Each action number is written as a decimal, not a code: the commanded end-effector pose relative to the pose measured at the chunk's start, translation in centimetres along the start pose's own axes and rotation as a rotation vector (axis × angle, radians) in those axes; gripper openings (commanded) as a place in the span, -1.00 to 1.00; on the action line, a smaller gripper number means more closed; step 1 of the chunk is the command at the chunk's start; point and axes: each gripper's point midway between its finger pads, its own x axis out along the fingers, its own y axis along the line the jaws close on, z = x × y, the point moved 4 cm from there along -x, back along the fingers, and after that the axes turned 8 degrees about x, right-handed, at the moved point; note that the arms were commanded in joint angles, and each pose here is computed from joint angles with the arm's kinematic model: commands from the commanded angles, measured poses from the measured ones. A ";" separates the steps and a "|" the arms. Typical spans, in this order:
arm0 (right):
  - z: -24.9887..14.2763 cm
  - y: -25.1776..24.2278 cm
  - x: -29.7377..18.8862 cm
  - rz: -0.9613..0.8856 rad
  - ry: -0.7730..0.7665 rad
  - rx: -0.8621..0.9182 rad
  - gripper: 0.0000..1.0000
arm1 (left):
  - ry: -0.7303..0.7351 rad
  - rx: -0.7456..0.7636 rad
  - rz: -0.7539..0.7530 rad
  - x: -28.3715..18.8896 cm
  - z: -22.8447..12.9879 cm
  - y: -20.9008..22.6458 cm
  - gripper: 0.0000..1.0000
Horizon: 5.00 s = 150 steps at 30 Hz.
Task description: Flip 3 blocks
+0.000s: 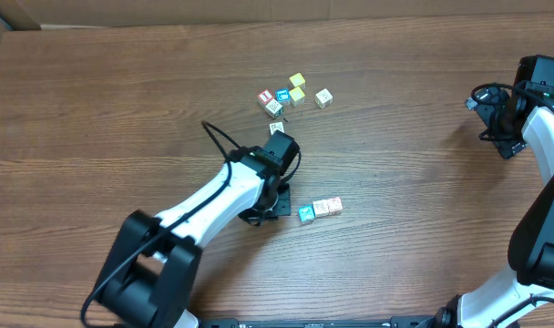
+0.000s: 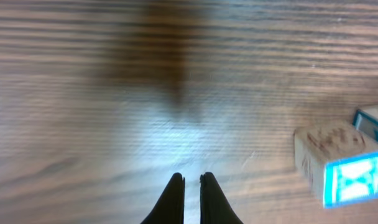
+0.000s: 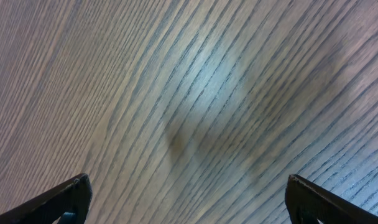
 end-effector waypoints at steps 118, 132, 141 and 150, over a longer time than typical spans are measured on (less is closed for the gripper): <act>-8.6 5.3 -6.6 0.537 0.687 -0.085 -0.92 | -0.073 0.056 -0.132 -2.8 1.9 -2.0 -0.92; -20.4 1.2 -6.0 -0.030 0.644 -0.559 -0.92 | -0.155 -0.093 0.033 -2.8 3.0 0.3 -0.92; -26.3 1.7 -6.8 -0.119 0.585 -0.696 -0.93 | -0.133 -0.106 0.069 -2.8 2.9 1.8 -0.92; -26.5 0.6 -9.6 -0.106 0.397 -0.627 -0.93 | -0.002 -0.148 -0.229 -3.2 2.9 3.0 -0.92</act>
